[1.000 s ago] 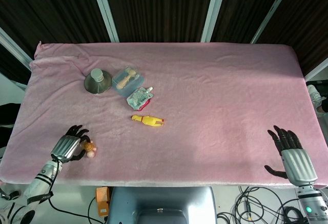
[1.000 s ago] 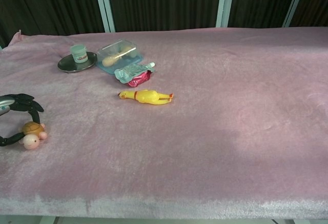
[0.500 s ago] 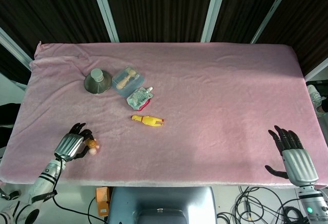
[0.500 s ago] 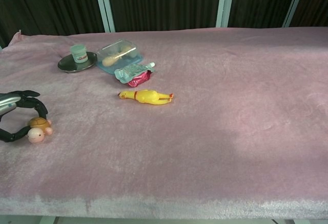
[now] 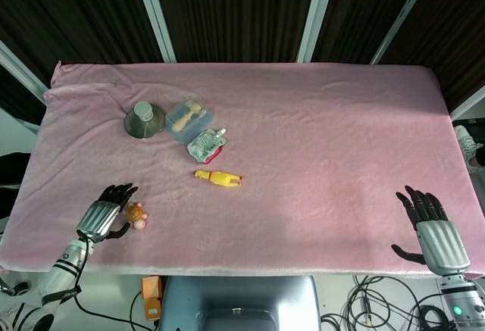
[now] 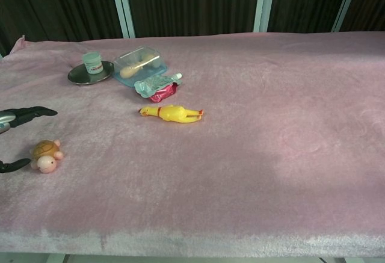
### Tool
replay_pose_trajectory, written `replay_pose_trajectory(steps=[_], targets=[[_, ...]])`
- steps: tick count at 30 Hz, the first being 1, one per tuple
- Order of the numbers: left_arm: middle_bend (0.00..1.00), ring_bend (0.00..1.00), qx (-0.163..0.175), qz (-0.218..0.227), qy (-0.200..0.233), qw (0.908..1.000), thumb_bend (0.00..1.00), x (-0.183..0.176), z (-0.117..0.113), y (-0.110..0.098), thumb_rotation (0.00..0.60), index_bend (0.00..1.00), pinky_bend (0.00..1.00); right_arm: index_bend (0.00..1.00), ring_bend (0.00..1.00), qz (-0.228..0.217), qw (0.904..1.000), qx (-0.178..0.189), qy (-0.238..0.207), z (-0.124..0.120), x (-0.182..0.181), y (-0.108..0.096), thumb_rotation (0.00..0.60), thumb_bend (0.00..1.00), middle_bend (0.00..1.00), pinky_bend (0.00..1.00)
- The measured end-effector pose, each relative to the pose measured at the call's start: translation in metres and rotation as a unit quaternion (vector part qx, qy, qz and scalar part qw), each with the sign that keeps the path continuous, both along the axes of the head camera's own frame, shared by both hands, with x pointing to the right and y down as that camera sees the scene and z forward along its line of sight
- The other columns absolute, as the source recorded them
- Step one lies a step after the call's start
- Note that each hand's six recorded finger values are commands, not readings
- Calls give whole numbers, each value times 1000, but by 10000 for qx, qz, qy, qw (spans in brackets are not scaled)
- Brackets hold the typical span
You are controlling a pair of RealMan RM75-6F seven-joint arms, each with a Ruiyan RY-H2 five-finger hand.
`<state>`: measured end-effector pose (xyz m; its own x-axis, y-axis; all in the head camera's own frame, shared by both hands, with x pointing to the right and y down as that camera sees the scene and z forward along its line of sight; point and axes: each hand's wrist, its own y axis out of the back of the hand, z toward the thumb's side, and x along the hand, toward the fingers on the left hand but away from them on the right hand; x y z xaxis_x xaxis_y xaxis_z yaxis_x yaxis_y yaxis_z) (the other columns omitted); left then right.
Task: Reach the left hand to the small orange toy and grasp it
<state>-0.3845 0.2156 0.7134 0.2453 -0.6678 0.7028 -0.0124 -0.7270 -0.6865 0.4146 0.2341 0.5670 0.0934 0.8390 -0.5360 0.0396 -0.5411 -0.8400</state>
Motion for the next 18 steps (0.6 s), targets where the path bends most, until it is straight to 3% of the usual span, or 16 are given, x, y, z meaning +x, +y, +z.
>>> replay_pose_trajectory(steps=[8, 15, 18], targets=[[0, 0, 679, -70, -51, 9977, 360, -22, -59, 12, 600, 0, 0, 0, 0, 40, 10000, 30, 6, -1, 2, -1, 600, 252, 0, 0], [0, 0, 1460, -405, -147, 9883, 360, -61, -125, 61, 600, 0, 0, 0, 0, 16, 10000, 52, 45, 1, -1, -1, 600, 252, 0, 0], [0, 0, 1516, -346, -148, 9877, 362, -68, -132, 74, 600, 0, 0, 0, 0, -33, 10000, 56, 51, 2, -4, 0, 600, 252, 0, 0]])
